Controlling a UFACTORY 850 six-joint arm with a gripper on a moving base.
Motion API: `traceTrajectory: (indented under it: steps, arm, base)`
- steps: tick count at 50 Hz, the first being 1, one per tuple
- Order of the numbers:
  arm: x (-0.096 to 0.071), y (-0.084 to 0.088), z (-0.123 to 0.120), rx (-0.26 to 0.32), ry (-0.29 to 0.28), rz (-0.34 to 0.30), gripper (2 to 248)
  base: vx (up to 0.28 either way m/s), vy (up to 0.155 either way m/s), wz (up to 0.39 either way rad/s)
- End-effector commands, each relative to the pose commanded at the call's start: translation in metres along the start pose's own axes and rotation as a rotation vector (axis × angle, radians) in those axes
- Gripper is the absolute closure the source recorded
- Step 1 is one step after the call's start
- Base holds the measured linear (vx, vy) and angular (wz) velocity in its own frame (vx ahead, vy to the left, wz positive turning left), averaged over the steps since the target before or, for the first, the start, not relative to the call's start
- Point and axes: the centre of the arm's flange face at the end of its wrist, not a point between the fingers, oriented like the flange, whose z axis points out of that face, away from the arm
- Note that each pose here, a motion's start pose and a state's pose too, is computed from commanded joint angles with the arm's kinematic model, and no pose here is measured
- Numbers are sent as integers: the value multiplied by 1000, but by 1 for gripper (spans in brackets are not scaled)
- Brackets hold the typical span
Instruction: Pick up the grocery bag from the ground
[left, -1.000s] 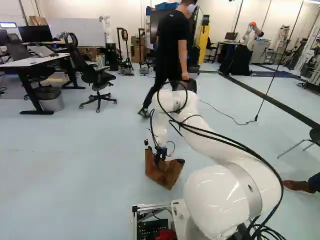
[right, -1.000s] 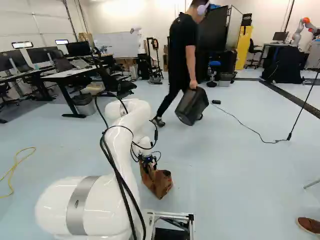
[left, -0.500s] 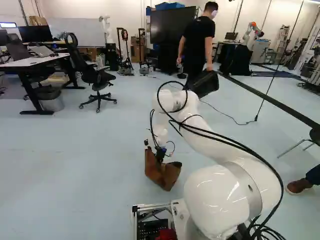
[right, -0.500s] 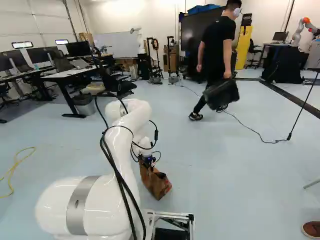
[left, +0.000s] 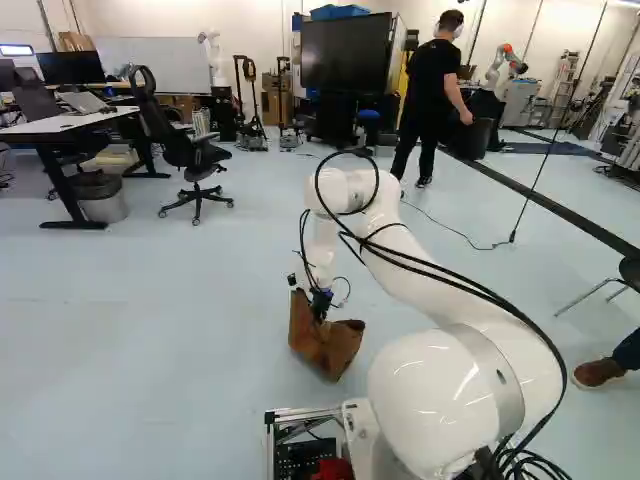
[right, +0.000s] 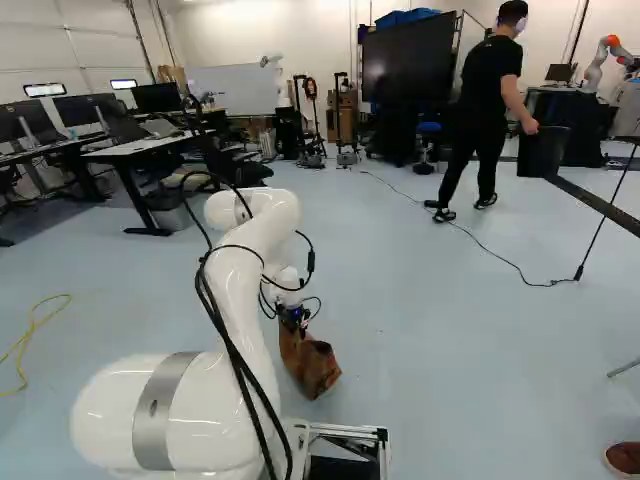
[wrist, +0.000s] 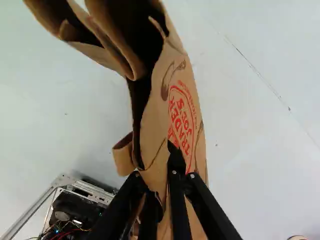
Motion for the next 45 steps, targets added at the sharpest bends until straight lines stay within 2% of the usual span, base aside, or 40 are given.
traceTrajectory:
  steps: [45]
  arm:
    - [-4, -21, -69, -5, 13, -35, 229]
  base:
    - [0, 0, 0]
